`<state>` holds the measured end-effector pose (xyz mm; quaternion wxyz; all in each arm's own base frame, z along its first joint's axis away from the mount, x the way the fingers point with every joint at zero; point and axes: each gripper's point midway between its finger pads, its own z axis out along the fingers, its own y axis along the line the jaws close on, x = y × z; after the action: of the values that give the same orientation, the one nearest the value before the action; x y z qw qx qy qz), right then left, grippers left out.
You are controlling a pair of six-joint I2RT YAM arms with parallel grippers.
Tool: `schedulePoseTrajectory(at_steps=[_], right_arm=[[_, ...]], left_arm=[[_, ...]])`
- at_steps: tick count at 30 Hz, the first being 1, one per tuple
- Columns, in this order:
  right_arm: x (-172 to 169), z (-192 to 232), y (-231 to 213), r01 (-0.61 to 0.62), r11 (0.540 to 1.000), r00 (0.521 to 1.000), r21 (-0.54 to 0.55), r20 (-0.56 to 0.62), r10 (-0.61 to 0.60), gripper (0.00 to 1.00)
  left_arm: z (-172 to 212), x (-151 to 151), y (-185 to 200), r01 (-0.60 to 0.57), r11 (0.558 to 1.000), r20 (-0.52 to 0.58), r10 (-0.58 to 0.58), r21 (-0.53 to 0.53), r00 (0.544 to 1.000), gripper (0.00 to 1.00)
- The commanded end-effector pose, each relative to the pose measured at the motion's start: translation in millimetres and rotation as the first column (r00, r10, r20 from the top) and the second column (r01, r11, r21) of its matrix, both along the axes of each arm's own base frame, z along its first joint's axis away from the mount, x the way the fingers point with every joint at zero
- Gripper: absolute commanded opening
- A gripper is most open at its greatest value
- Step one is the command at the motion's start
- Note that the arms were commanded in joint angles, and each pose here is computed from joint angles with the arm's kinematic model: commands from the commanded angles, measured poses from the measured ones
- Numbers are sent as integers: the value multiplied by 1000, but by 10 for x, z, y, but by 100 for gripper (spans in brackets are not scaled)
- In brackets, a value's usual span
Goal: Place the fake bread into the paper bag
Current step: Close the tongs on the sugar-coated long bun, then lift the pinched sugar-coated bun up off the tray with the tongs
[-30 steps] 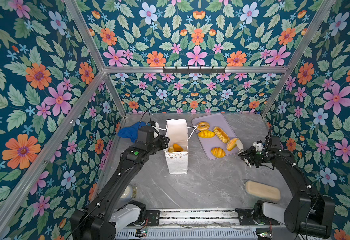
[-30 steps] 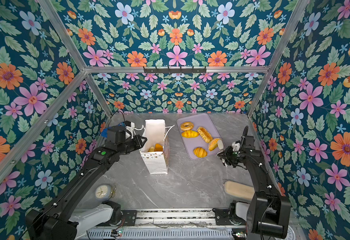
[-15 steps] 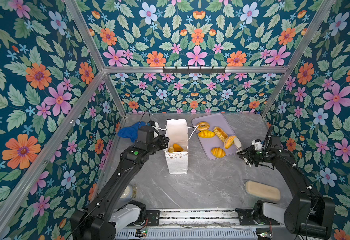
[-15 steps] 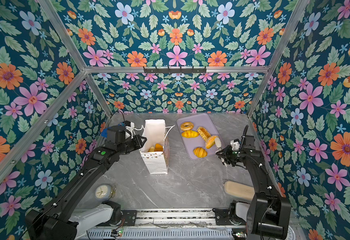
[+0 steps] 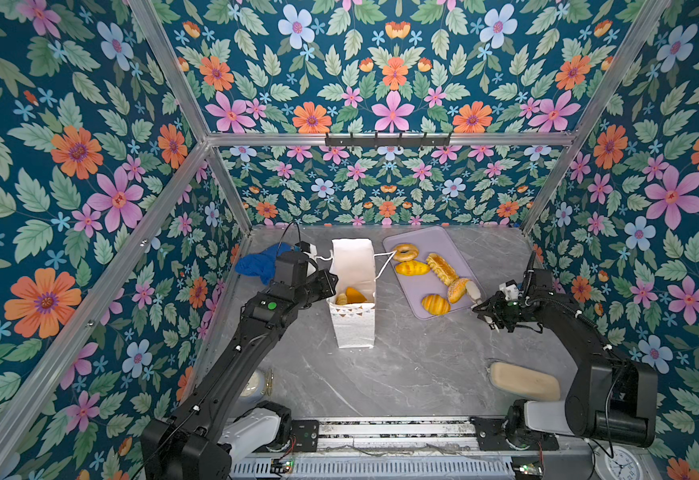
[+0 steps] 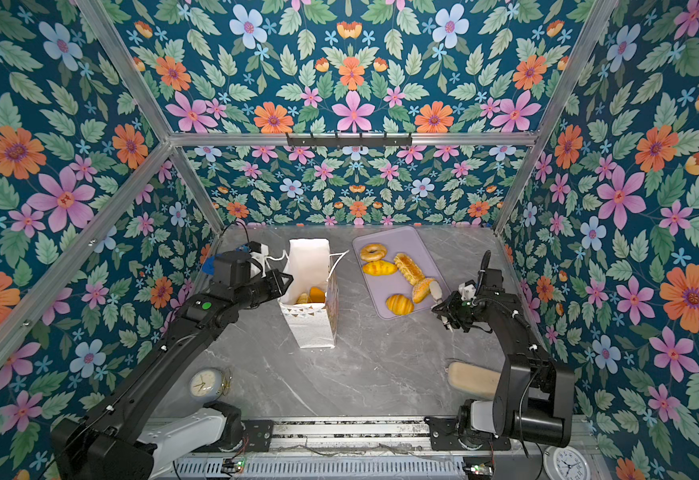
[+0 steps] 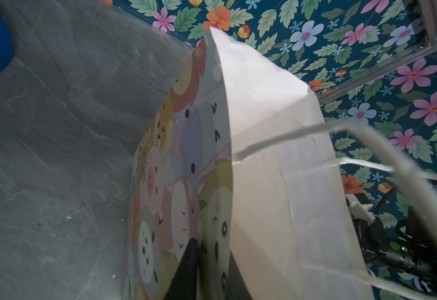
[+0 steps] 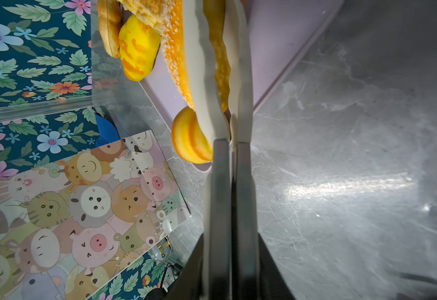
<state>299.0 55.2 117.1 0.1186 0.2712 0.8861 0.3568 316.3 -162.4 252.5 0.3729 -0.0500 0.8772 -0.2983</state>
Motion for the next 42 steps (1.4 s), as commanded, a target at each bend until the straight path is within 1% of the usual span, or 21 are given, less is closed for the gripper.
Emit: schedulePoseTrajectory(at_steps=[1,7,10,15,18,20,26,30,33,38,42], right_arm=[[8,17,-28,-4,1000,1000,-28,21,4,37],[-50,-30,-34,-6,999,1000,-41,3,6,47],[-59,-62,-27,-11,999,1000,-36,-9,11,50],[-16,-96,5,-25,1000,1000,-7,-16,24,50],[26,-120,21,-28,1000,999,10,-20,29,47],[42,-145,19,-28,1000,999,12,-26,28,43],[52,-153,-7,-12,1000,1000,-3,-25,12,31],[39,-108,-24,-5,1000,1000,-17,-14,5,26],[24,-52,-25,-2,1000,1000,-21,-2,2,24],[-13,56,-14,-4,1000,1000,-24,21,4,24],[-48,172,-13,-3,999,999,-32,44,5,24]], left_arm=[[11,18,-10,5,1000,9,-5,4,1000,17],[0,22,-14,8,1000,6,-8,3,1000,17],[1,18,-17,9,1000,7,-9,3,1000,17],[8,11,-8,7,1000,10,-7,3,1000,17],[6,14,-9,6,1000,9,-6,3,1000,17],[5,13,-14,8,1000,8,-8,3,1000,17],[30,11,-9,7,1000,12,-7,3,1000,17],[40,14,-8,6,1000,12,-6,4,1000,18],[49,14,-5,7,1000,13,-7,7,1000,19],[76,10,-3,6,1000,18,-6,6,1000,29],[111,1,12,2,1000,24,-2,9,1000,33]])
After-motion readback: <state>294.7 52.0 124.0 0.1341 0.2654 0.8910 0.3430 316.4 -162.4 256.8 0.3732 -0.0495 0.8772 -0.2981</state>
